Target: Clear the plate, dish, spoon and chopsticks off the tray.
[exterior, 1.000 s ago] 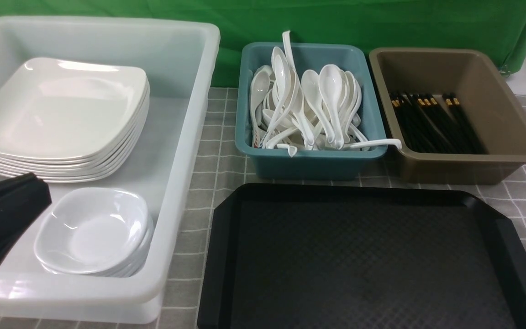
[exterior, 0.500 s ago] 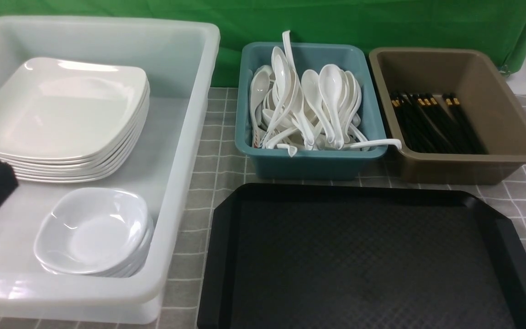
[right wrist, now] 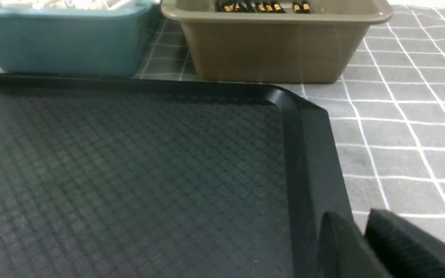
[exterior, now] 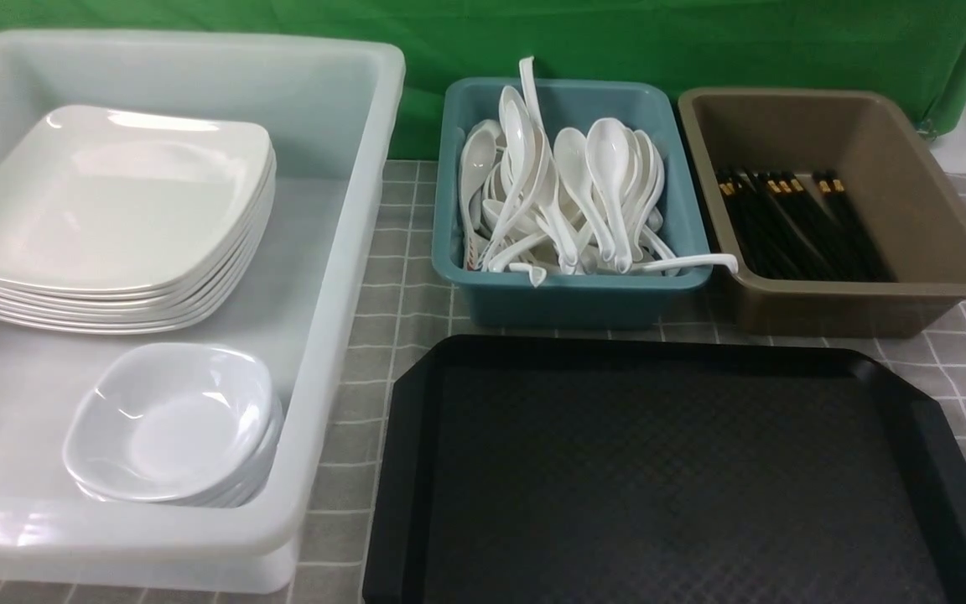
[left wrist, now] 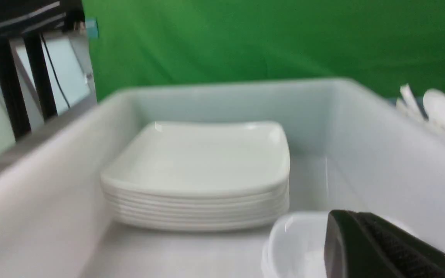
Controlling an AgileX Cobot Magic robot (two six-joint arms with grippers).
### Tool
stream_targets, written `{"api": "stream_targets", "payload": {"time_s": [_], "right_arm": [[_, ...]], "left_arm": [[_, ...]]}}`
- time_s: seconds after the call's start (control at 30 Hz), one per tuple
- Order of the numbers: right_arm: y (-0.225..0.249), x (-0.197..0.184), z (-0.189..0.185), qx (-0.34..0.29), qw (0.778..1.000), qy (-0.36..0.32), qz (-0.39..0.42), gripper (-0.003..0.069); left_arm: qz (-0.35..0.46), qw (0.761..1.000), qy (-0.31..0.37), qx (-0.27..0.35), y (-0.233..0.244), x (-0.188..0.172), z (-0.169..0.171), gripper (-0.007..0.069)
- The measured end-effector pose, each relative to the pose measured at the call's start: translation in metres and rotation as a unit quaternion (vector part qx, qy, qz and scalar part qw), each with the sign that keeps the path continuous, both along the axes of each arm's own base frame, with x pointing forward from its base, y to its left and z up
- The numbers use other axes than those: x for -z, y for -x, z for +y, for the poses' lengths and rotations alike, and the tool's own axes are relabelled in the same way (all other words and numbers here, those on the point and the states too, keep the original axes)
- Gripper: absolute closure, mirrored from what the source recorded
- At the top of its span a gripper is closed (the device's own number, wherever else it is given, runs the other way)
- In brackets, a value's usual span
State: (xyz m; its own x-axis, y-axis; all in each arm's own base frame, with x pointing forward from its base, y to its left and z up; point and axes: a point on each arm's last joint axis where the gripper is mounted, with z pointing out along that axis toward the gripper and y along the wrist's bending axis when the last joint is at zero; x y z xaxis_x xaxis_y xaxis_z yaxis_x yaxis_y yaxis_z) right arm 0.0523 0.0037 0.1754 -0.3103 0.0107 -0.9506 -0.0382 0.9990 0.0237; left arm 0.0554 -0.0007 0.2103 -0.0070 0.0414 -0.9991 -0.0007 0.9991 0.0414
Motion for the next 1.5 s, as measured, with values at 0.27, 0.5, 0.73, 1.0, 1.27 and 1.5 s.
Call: {"api": "stream_targets", "payload": {"time_s": [0.27,0.5,0.73,1.0,1.27,1.5], "right_arm": [[0.0,0.0,0.0,0.0,1.0,0.0,-0.003,0.0515],[0.0,-0.001,0.0,0.0,1.0,0.0,-0.004,0.0498],[0.0,-0.001,0.0,0.0,1.0,0.0,-0.004,0.0492],[0.0,-0.001,0.0,0.0,1.0,0.0,-0.004,0.0477],[0.0,-0.001,0.0,0.0,1.0,0.0,-0.004,0.0462],[0.0,-0.001,0.0,0.0,1.0,0.0,-0.004,0.0449]], "left_arm": [[0.062,0.997,0.036,0.0,0.0,0.018,-0.001,0.0614],[0.061,0.997,0.038,0.0,0.0,0.018,-0.001,0.0614],[0.061,0.997,0.038,0.0,0.0,0.018,-0.001,0.0614],[0.061,0.997,0.038,0.0,0.0,0.018,-0.001,0.0614],[0.061,0.997,0.038,0.0,0.0,0.018,-0.001,0.0614],[0.061,0.997,0.038,0.0,0.0,0.018,-0.001,0.0614]]}}
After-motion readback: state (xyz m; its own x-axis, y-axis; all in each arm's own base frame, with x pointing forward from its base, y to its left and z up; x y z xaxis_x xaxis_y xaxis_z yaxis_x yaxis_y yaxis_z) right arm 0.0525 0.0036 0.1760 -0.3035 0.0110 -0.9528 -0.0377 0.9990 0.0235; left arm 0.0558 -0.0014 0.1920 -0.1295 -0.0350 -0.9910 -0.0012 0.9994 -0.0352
